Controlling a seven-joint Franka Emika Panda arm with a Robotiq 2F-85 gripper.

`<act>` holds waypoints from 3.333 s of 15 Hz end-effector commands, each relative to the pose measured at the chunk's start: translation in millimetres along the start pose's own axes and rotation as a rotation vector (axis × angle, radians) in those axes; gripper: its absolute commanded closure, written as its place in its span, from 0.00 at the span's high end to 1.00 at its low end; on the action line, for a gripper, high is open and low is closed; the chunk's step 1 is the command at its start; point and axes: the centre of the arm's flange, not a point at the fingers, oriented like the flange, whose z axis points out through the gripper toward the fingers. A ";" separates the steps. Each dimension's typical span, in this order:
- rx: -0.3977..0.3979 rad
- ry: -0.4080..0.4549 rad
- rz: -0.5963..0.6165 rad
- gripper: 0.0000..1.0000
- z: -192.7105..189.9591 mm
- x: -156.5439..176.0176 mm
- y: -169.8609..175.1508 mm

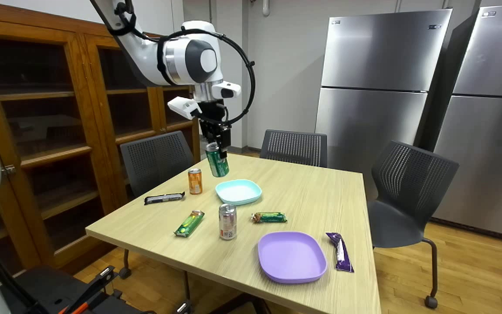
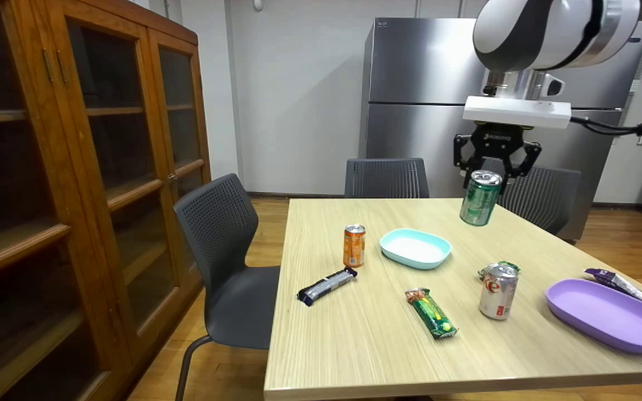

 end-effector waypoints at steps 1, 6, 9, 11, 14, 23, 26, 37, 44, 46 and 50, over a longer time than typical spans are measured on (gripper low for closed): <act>-0.006 0.026 0.080 0.38 -14.4 -8.0 46.5; -0.026 0.010 0.203 0.38 -3.9 -3.3 105.0; -0.044 0.001 0.276 0.38 5.8 0.9 135.2; -0.058 -0.004 0.324 0.38 11.2 5.5 150.4; -0.070 -0.012 0.393 0.38 20.1 14.4 171.3; -0.108 -0.080 0.487 0.38 58.4 35.6 198.8; -0.117 -0.099 0.501 0.38 71.1 47.6 200.5; -0.147 -0.175 0.560 0.38 130.4 75.4 201.6; -0.161 -0.220 0.594 0.38 156.3 78.5 205.7; -0.158 -0.223 0.608 0.38 161.6 79.1 207.3; -0.158 -0.232 0.630 0.38 168.8 78.6 210.3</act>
